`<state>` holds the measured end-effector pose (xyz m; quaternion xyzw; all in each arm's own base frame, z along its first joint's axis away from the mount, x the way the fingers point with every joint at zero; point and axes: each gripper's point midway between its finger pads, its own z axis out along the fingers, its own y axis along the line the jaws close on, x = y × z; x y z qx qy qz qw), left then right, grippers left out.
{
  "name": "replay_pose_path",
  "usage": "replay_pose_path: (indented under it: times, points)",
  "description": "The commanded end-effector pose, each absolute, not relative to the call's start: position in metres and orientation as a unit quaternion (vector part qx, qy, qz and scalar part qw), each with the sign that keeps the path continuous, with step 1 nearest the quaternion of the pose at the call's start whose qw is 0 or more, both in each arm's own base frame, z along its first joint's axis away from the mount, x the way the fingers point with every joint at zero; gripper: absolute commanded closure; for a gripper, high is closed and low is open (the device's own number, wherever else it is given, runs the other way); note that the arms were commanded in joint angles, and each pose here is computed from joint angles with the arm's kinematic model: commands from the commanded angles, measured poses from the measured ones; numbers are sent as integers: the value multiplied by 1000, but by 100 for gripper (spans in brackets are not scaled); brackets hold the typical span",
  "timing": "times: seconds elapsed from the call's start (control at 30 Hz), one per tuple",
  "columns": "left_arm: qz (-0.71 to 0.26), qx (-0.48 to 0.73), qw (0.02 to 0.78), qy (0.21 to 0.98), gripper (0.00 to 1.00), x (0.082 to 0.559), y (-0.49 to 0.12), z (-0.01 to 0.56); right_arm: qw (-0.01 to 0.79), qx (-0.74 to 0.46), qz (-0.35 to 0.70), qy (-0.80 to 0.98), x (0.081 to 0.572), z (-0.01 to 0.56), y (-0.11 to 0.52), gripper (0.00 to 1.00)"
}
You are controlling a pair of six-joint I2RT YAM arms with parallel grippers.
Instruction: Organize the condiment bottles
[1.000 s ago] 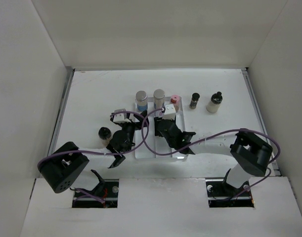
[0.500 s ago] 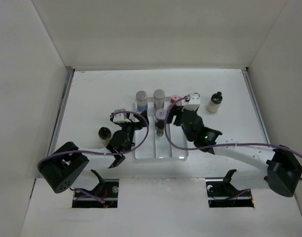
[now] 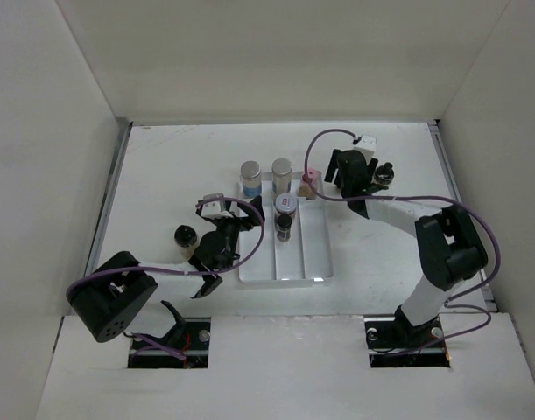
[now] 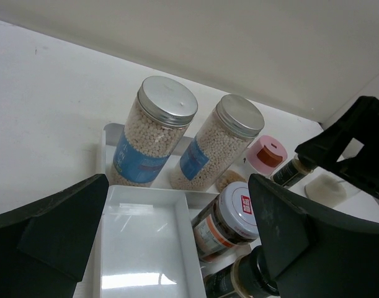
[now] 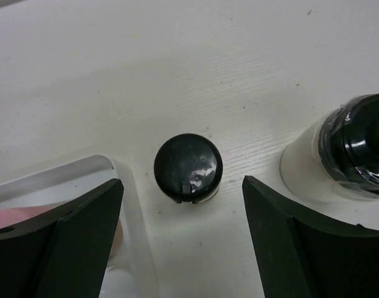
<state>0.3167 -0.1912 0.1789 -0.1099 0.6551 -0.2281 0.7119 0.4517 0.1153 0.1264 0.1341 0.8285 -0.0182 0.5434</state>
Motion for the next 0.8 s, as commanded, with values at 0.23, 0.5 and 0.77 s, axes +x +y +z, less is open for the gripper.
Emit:
replay_pose_path:
  times: [0.23,0.5,0.77]
  points:
    - [-254,-125,724,629,0,317,-192,199,563,142,-14,814,495,133,115,40]
    - [-256,-121,723,630,0,319,-195,198,591,132,-24,795,460,161,119,61]
    - [-263,-112,721,631,0,319,-201,198,593,48,90,799,328,176,176,62]
